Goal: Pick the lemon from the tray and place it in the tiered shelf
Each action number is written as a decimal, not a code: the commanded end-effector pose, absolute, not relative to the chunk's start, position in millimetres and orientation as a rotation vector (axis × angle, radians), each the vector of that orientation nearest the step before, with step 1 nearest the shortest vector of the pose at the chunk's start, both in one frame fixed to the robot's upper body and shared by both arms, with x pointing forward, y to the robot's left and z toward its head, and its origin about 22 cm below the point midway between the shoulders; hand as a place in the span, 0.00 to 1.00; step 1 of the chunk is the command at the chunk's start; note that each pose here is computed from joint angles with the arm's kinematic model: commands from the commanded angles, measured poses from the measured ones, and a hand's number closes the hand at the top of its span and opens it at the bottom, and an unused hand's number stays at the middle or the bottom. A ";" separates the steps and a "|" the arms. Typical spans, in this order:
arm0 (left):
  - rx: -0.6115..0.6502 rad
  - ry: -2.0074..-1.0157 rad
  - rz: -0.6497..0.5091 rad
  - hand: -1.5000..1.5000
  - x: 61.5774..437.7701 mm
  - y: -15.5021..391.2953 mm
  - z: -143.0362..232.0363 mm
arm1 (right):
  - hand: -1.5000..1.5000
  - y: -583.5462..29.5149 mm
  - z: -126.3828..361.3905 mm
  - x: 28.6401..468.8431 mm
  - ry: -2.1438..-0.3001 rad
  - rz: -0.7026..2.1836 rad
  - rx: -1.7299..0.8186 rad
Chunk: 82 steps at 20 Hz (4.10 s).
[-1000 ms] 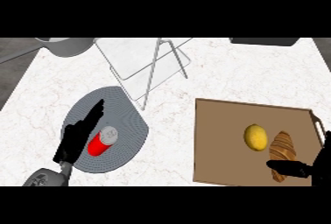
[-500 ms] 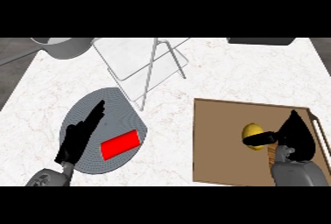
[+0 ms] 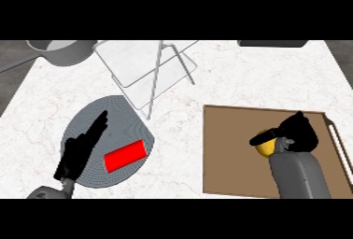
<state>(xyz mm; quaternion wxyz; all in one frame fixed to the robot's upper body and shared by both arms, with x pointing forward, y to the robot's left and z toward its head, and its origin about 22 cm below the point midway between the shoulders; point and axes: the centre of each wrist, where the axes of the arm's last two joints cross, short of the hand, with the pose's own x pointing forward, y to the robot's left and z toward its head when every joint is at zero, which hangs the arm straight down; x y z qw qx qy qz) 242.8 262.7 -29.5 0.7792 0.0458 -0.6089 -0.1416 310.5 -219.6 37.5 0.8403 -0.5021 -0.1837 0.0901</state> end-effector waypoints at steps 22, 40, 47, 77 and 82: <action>0.110 -1.310 -0.292 0.50 243.7 266.6 -34.2 | 0.00 -213.5 13.4 323.2 -0.032 0.203 -1.065; 0.100 -1.306 -0.284 0.50 223.8 276.0 -33.0 | 1.00 -207.0 -3.1 323.0 -0.140 0.246 -1.178; 0.087 -1.329 -0.309 0.50 240.6 261.3 -38.6 | 1.00 -167.5 33.0 343.7 -0.658 0.772 -1.094; 0.110 -1.337 -0.316 0.50 253.3 266.6 -46.1 | 1.00 -108.2 272.0 417.7 -1.782 0.904 -0.795; 0.083 -1.324 -0.346 0.50 230.3 267.4 -35.2 | 1.00 -100.6 282.4 444.8 -1.750 0.856 -0.790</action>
